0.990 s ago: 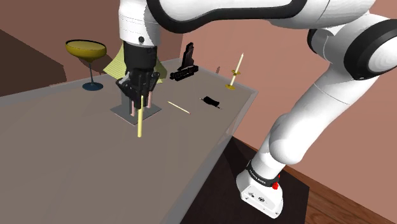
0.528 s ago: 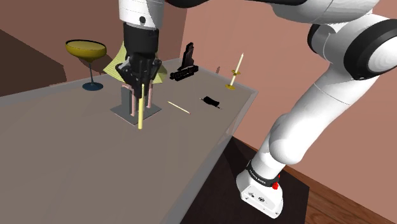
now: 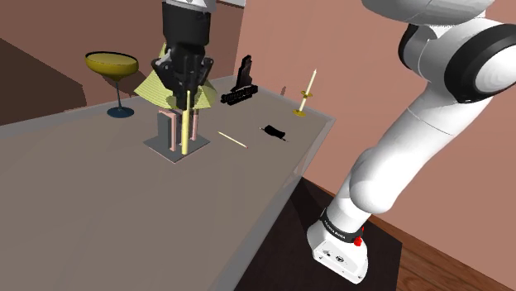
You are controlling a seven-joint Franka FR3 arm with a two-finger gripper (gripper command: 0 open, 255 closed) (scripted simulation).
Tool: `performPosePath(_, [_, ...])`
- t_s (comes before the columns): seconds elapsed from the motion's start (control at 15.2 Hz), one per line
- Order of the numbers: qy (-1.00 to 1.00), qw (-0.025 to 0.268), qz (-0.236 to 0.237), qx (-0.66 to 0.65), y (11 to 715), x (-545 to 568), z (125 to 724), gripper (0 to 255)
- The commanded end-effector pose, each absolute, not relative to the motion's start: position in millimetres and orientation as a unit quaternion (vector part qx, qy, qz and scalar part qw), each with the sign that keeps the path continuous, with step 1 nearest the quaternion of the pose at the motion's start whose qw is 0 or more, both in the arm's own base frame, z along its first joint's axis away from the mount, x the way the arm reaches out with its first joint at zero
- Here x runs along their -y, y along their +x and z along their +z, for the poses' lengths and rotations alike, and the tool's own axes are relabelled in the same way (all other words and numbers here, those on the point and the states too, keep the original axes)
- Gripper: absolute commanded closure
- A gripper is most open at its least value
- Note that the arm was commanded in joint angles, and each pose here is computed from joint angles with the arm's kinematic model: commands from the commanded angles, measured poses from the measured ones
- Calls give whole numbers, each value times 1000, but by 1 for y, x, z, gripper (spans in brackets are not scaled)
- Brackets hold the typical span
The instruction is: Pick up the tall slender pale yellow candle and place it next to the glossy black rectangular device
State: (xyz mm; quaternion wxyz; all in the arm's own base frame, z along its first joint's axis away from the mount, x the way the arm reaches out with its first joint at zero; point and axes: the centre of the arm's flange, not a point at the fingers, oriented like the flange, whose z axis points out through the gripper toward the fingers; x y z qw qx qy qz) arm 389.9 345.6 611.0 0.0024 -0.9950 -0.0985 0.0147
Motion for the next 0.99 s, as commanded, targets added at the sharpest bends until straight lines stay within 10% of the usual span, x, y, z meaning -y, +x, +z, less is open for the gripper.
performPosePath(0.0, [-995,2,15,99,390,-325,614,255])
performPosePath(0.92, [-995,2,15,99,395,-140,617,255])
